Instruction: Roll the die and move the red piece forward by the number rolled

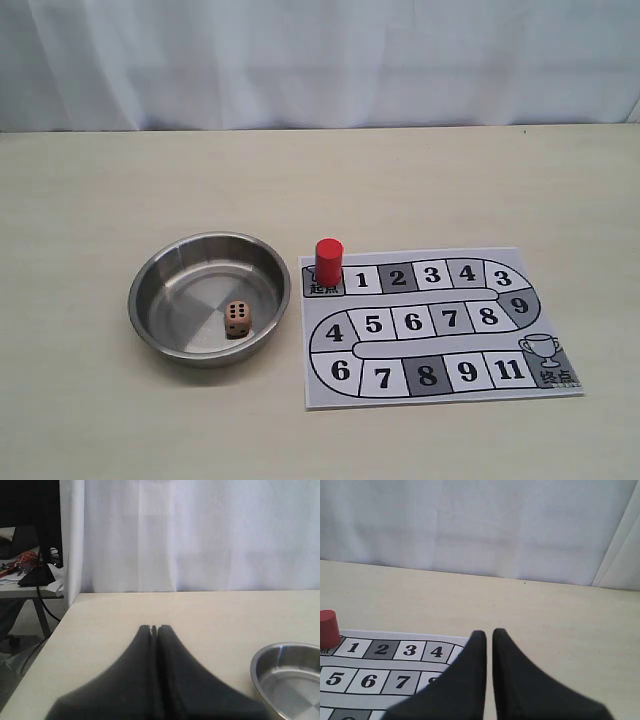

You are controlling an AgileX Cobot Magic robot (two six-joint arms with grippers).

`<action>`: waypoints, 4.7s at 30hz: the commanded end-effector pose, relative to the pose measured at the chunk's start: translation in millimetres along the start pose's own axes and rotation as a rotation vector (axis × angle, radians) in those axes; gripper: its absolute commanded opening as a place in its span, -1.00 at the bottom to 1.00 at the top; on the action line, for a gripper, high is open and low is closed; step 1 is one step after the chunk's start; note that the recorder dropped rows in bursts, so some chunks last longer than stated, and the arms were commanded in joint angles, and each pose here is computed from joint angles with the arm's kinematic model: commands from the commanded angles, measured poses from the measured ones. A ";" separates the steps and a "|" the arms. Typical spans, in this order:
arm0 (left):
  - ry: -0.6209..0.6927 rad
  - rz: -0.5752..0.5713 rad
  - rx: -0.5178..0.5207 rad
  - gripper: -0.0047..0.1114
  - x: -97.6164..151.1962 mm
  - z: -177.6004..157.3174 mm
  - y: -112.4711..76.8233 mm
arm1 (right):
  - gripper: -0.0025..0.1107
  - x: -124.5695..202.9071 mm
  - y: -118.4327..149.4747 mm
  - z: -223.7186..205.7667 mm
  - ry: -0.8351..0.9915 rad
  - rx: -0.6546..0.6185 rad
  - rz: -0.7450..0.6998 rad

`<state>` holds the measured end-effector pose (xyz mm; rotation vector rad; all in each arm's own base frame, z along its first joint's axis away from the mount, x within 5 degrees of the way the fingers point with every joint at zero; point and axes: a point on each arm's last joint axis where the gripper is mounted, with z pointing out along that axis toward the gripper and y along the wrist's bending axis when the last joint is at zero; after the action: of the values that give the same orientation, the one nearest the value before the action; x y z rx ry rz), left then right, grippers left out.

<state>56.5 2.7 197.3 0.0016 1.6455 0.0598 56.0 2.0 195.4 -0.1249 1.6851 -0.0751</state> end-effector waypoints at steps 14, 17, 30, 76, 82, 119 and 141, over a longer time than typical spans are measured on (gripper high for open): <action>-0.019 0.000 0.000 -0.92 -2.9 -0.4 0.0 | -0.88 -18.6 -4.3 -2.3 -0.218 0.043 0.071; -0.019 0.000 0.000 -0.92 -2.9 -0.4 0.0 | -0.88 -25.5 -6.7 -4.3 -0.301 0.051 0.180; -0.021 0.000 0.001 -0.92 -3.1 -0.4 0.0 | -0.88 -134.2 -8.5 -29.9 -0.067 -0.084 0.190; -0.019 0.000 0.000 -0.92 -3.0 -0.4 0.0 | 0.00 -127.9 247.3 207.5 0.778 -0.941 -0.213; -0.019 0.000 0.000 -0.92 -3.0 -0.4 0.0 | 0.00 -106.3 265.9 226.6 0.797 -0.918 -0.241; -0.019 0.000 0.000 -0.92 -3.0 -0.4 0.0 | 0.18 -21.4 303.8 282.9 0.891 -0.816 -0.323; -0.019 0.000 0.000 -0.92 -3.0 -0.4 0.0 | 0.18 1.2 309.2 286.5 0.951 -0.793 -0.265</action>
<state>56.5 2.7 197.3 0.0016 1.6455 0.0598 328.4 313.6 119.7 -1.0569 2.5544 0.3883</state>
